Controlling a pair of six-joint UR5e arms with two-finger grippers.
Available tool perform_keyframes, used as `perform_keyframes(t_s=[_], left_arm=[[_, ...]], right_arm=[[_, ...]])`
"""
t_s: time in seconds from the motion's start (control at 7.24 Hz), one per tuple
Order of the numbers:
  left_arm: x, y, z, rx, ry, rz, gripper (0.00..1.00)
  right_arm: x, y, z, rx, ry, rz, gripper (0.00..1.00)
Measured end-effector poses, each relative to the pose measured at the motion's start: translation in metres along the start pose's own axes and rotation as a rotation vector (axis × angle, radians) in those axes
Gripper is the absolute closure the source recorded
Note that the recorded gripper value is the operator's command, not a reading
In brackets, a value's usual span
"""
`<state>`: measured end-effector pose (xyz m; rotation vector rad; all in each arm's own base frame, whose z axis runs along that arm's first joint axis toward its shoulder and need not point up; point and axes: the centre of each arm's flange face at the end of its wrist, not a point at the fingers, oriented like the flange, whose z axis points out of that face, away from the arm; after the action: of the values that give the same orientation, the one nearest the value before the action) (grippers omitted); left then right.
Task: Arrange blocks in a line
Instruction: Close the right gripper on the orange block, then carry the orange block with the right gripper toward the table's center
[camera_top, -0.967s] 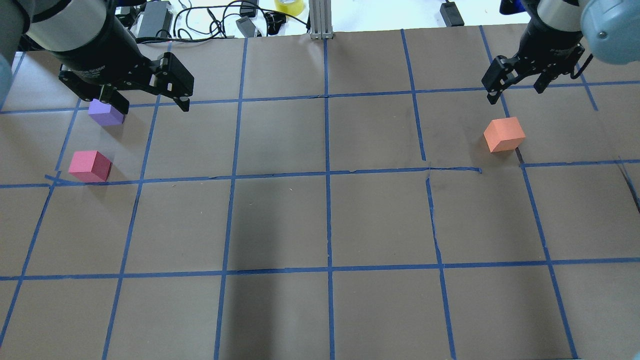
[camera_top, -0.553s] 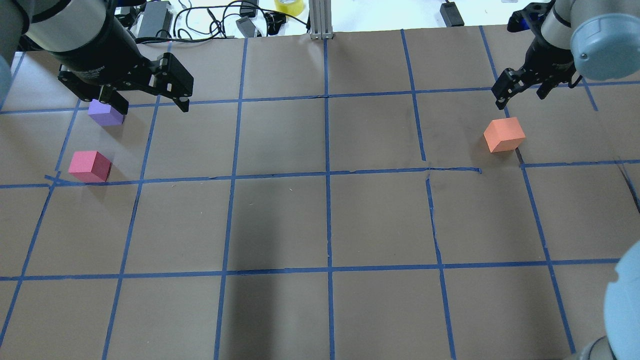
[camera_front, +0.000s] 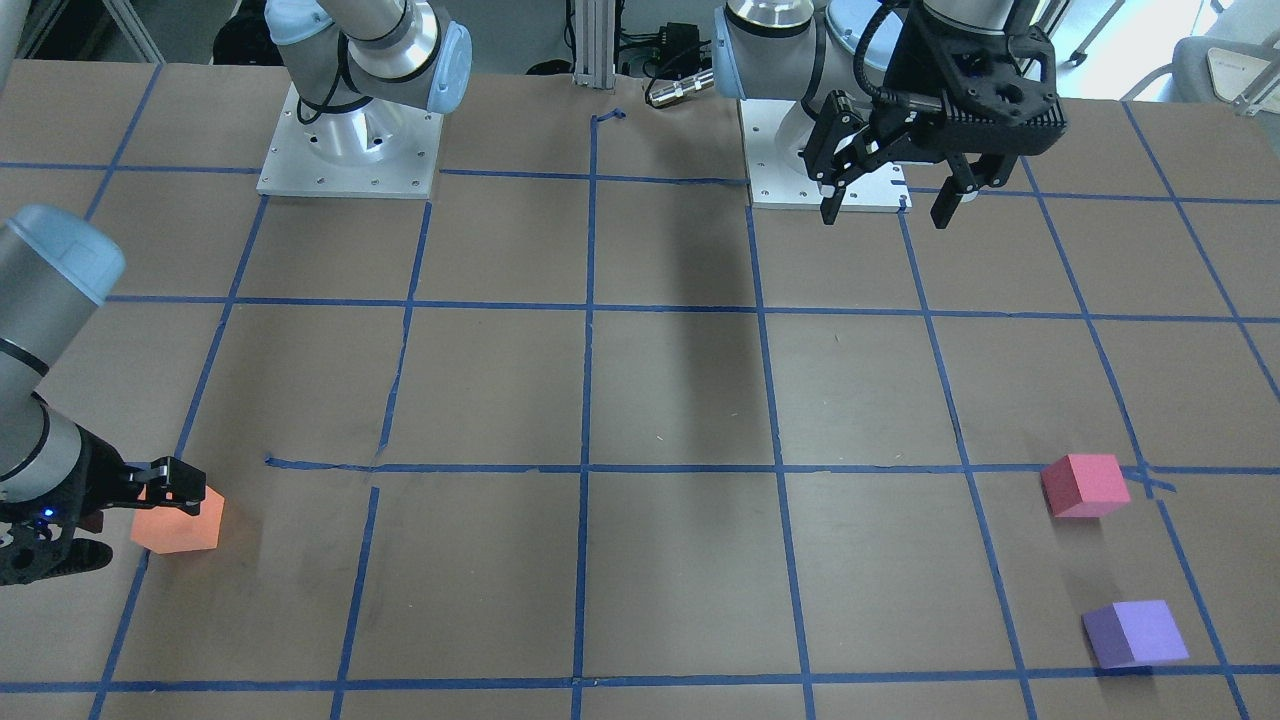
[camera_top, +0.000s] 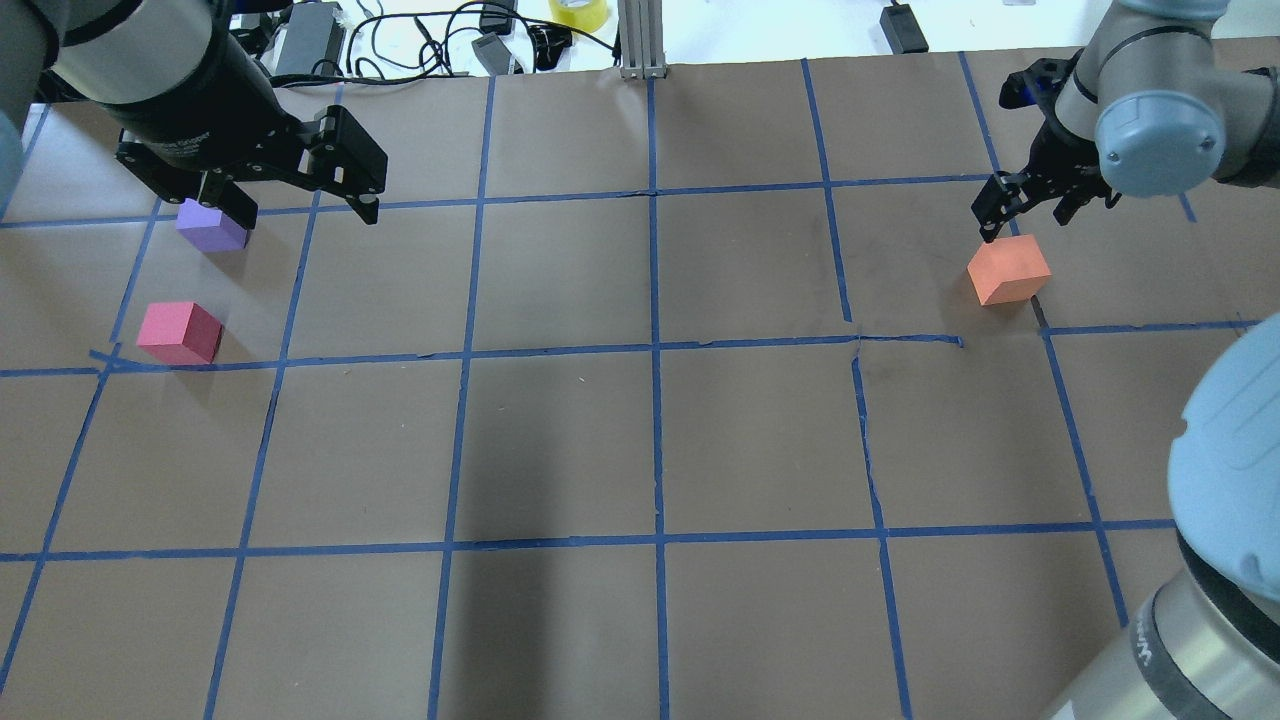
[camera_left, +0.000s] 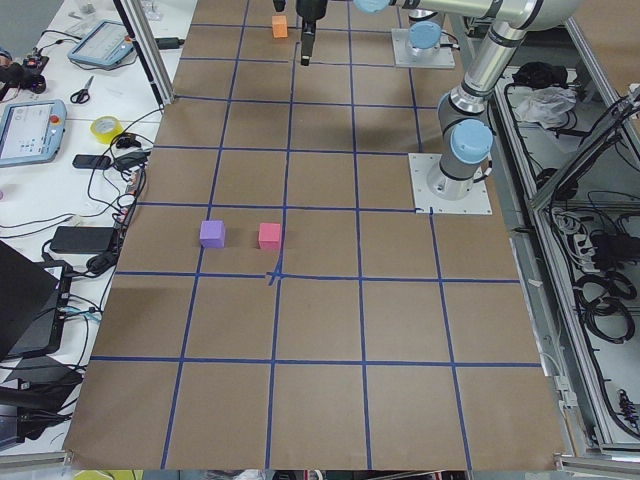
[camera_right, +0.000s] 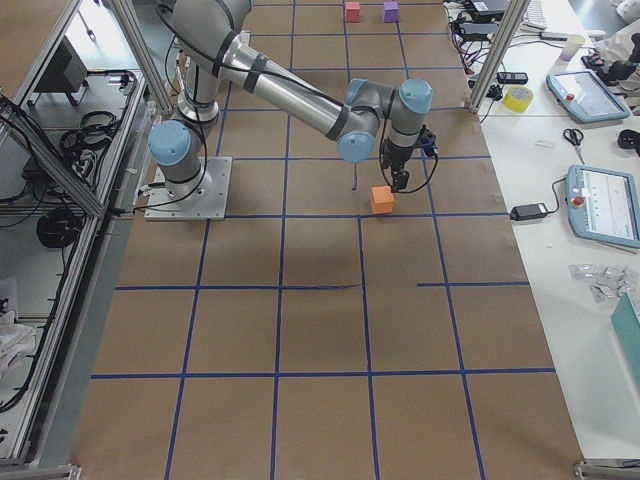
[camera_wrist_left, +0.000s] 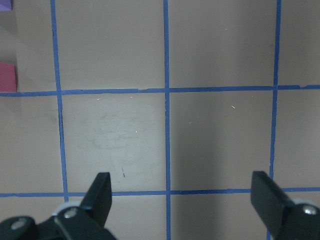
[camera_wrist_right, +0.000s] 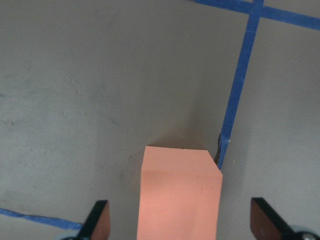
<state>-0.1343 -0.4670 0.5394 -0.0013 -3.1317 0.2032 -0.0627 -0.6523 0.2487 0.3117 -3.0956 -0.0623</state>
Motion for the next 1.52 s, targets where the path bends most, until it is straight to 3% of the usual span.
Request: perform_keyframes(t_s=[0.28, 0.41, 0.55, 0.69, 1.11, 1.52], left_arm=[[0.0, 0.0, 0.0, 0.0, 0.0, 0.0, 0.0], [0.0, 0.0, 0.0, 0.0, 0.0, 0.001, 0.0], [0.001, 0.0, 0.0, 0.0, 0.0, 0.001, 0.0], [0.001, 0.0, 0.0, 0.0, 0.0, 0.001, 0.0], [0.001, 0.0, 0.0, 0.0, 0.001, 0.001, 0.0], [0.001, -0.001, 0.002, -0.005, 0.002, 0.0, 0.0]], right_arm=[[0.008, -0.004, 0.03, -0.028, -0.01, 0.008, 0.0], [0.009, -0.005, 0.042, -0.042, -0.017, 0.01, 0.3], [0.01, -0.006, 0.05, -0.052, -0.024, 0.012, 0.79], [0.01, -0.008, 0.054, -0.056, -0.028, 0.017, 1.0], [0.006, -0.01, 0.027, -0.028, -0.015, 0.037, 1.0], [-0.084, -0.016, -0.036, 0.01, 0.0, 0.123, 1.0]])
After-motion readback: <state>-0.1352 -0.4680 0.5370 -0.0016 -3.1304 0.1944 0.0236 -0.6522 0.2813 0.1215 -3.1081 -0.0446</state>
